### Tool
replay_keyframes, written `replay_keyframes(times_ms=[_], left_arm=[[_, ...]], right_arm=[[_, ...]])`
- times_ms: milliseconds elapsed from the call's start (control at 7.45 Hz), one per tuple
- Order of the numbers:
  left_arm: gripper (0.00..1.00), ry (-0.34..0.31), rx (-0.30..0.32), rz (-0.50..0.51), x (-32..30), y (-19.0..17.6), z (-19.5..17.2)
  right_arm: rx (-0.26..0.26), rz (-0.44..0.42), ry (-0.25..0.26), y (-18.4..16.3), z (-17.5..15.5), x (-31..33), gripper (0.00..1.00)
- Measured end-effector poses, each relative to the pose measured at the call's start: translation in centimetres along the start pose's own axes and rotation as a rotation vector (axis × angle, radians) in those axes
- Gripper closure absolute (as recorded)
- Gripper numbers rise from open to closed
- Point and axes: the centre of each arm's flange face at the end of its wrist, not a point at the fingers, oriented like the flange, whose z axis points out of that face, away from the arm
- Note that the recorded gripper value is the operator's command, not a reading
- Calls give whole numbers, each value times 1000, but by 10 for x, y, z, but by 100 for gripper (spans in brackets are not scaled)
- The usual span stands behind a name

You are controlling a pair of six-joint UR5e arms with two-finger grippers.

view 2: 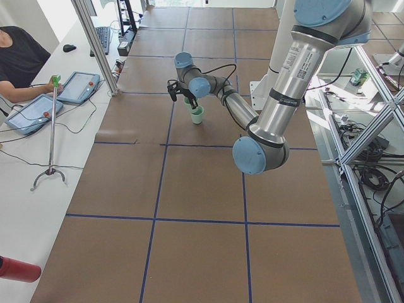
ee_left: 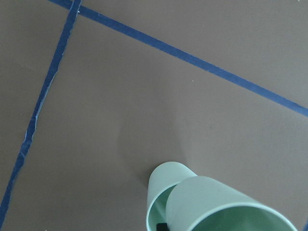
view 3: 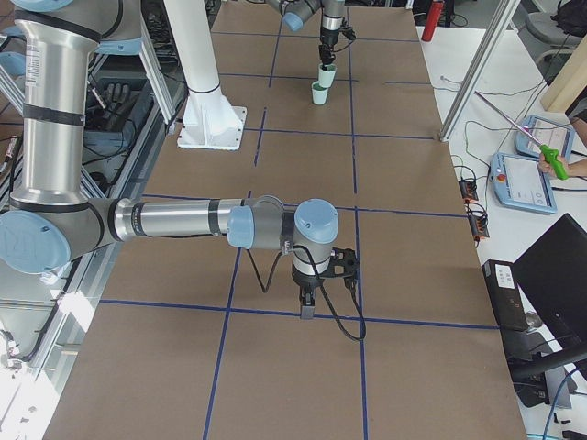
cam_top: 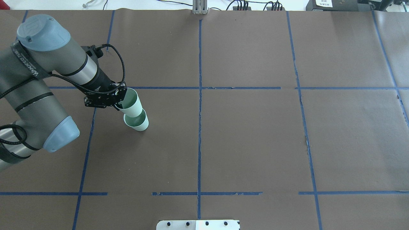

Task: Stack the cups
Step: 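Lower the held cup into the upright cup with the left gripper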

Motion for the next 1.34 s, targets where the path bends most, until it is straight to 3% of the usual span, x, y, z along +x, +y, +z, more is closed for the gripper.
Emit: replay_keyframes(times_ms=[939,1073,1207,1341], left_arm=[[100,-15,-25,7,-9,8,10],[18,-14,-27,9,-8,10,11],[0,-14,-28,11,-9,10,11],[0,-12,-29,14,-8,12,10]], right_arm=[[1,0,0,0,-1,0,0],[1,0,0,0,-1,0,0],[1,0,0,0,0,0,0],[1,0,0,0,0,0,0]])
